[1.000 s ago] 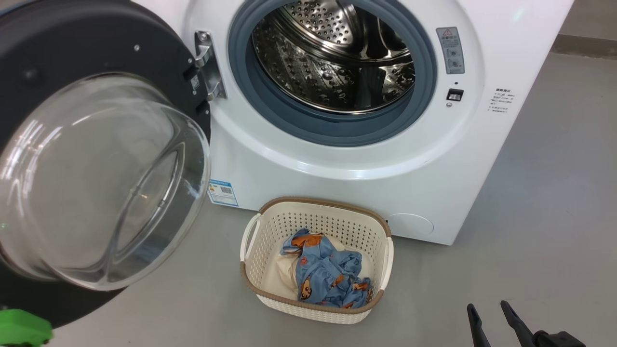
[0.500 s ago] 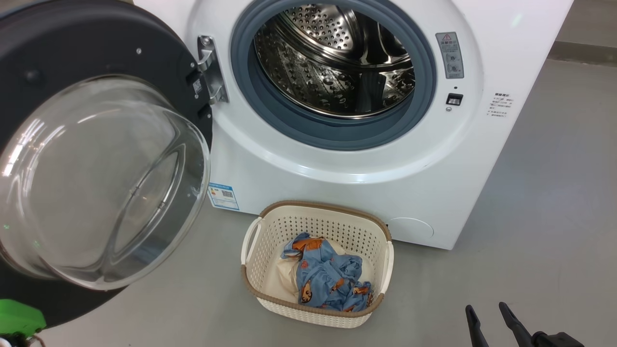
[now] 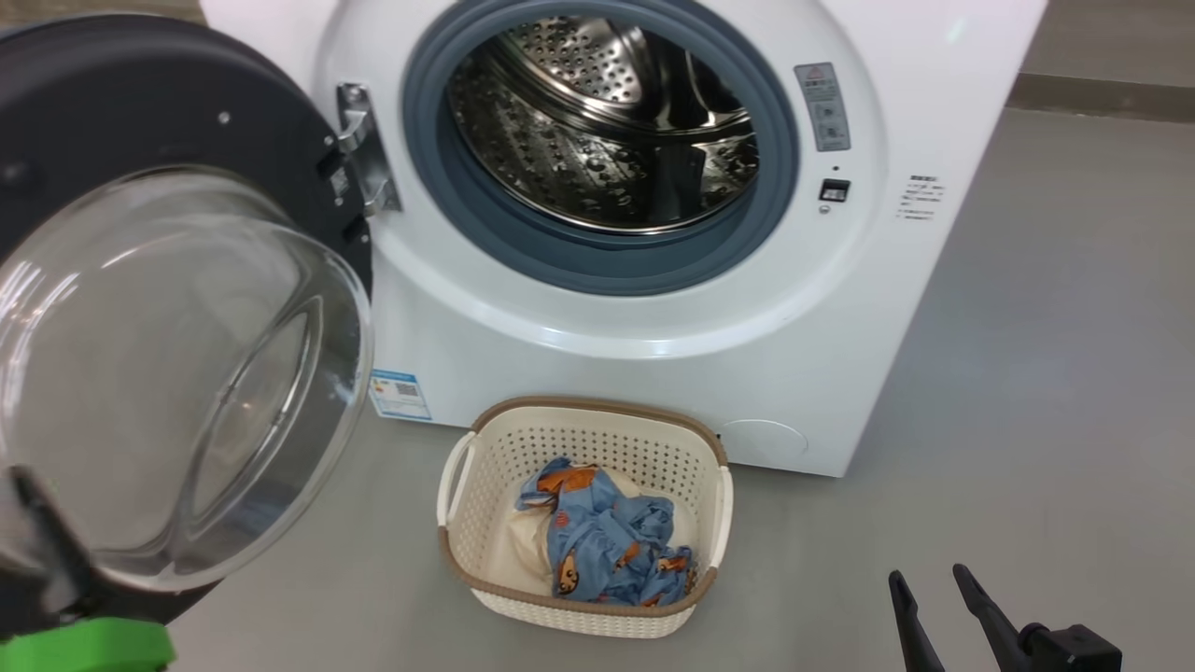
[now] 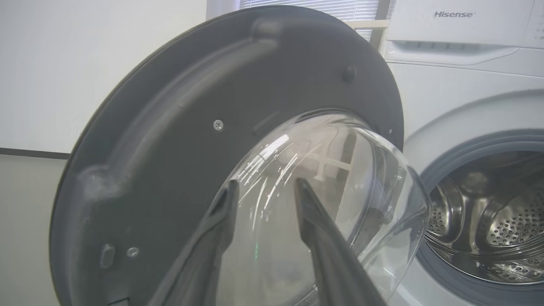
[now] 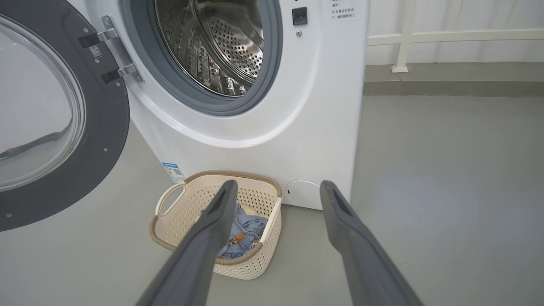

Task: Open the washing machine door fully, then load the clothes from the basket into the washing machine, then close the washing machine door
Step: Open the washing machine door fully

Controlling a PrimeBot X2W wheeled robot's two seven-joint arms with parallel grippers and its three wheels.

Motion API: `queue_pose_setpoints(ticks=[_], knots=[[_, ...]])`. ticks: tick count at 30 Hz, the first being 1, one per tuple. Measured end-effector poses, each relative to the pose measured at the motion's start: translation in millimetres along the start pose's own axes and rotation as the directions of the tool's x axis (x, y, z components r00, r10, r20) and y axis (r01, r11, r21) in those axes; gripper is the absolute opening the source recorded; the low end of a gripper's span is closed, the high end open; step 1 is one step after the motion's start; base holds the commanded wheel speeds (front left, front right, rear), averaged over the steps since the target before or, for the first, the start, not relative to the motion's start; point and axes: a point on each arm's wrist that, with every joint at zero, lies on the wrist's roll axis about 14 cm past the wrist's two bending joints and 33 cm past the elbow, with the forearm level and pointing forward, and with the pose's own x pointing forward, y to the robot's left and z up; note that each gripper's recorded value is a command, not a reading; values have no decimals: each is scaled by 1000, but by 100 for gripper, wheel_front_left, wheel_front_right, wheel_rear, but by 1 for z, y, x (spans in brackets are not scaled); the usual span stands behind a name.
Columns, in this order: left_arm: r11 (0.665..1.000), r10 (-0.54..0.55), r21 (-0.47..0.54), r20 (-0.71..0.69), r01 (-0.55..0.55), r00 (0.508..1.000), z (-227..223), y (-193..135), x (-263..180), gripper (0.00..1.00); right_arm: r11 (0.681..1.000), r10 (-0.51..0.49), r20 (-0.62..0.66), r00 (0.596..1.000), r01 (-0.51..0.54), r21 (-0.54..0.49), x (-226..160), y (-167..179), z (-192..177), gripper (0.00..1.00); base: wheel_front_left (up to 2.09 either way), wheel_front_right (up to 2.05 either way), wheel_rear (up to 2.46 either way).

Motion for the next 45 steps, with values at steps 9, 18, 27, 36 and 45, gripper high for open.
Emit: queue_pose_setpoints(ticks=[9, 18, 27, 36, 45], knots=[[970, -240, -56, -58, 237, 969, -16, -69, -27, 100, 998, -56, 38, 998, 56, 6, -12, -16, 11, 100, 0, 0, 0], [908, -420, -109, -253, 405, 872, -75, -107, -65, 100, 992, -124, 64, 990, 124, 3, -26, -36, 18, 100, 0, 0, 0], [883, -467, -126, -348, 453, 813, -102, -111, -85, 100, 982, -190, 81, 978, 191, 3, -42, -54, 22, 100, 0, 0, 0], [878, -472, -129, -388, 460, 792, -114, -108, -93, 100, 976, -217, 92, 972, 218, -2, -48, -62, 25, 100, 0, 0, 0], [877, -473, -131, -404, 462, 783, -118, -106, -96, 100, 974, -224, 94, 970, 225, -2, -50, -63, 26, 100, 0, 0, 0]])
